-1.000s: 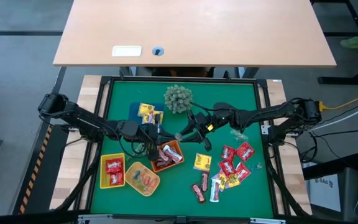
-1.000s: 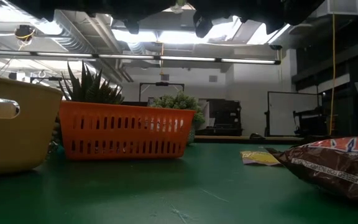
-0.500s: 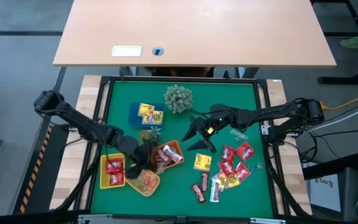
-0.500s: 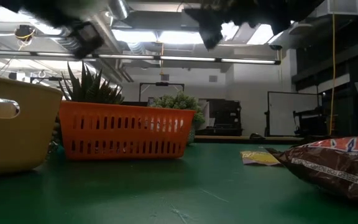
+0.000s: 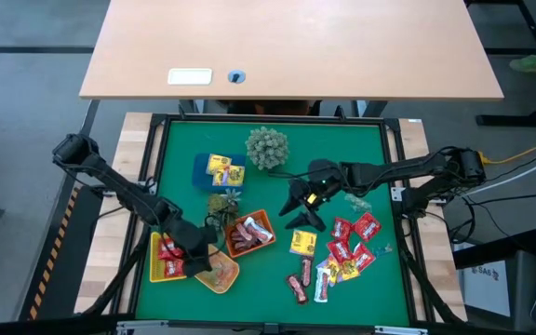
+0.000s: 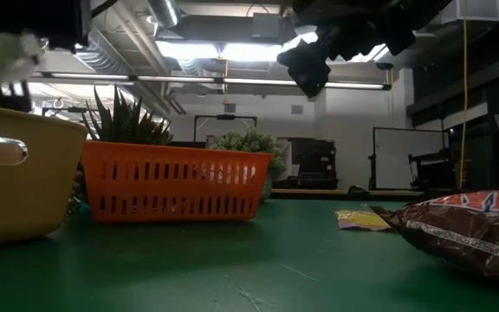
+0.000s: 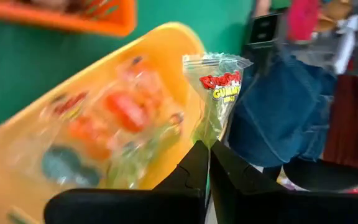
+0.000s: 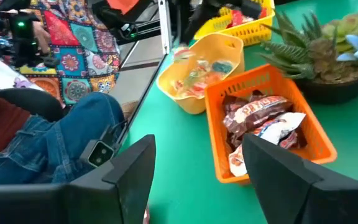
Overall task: Sort candy
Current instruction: Put the green gummy into the light orange bin
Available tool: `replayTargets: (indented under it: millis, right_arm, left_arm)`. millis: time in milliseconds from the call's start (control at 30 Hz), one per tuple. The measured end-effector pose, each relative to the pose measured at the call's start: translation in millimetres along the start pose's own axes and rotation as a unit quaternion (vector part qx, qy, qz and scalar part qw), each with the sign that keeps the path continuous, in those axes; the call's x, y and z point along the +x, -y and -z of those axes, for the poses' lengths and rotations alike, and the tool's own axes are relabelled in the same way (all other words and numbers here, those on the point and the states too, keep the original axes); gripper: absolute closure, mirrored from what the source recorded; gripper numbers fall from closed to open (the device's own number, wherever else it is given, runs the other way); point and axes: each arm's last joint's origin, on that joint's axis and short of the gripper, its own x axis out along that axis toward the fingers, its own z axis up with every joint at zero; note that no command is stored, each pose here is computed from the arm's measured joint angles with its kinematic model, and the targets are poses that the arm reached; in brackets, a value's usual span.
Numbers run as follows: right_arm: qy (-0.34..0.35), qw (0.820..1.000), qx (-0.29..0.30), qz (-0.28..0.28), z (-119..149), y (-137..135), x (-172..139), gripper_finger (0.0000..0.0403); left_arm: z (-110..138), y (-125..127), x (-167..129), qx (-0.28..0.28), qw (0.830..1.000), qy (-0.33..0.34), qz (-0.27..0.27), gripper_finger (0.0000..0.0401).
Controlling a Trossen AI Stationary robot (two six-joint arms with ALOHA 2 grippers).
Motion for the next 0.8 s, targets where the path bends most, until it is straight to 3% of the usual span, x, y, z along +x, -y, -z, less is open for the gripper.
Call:
replayTargets:
  millis: [167, 533, 667, 800]
  right_arm:
    - [-0.019, 1.000, 0.023, 0.001, 4, 0, 0, 0.0162]
    - [-0.129, 0.986, 0.105, 0.032, 29, 3, -4, 0.0162]
    - [-0.210, 0.960, 0.159, 0.093, 47, 5, -11, 0.0162]
    - [-0.313, 0.909, 0.198, 0.193, 69, 5, -25, 0.0162]
  left_arm:
    - [6, -6, 0, -0.031, 0.999, -0.011, -0.040, 0.0393]
    - [6, -10, 0, -0.042, 0.996, 0.013, -0.072, 0.0305]
    - [6, -9, 0, -0.041, 0.997, 0.017, -0.070, 0.0290]
    - [5, -8, 0, -0.040, 0.997, 0.019, -0.065, 0.0288]
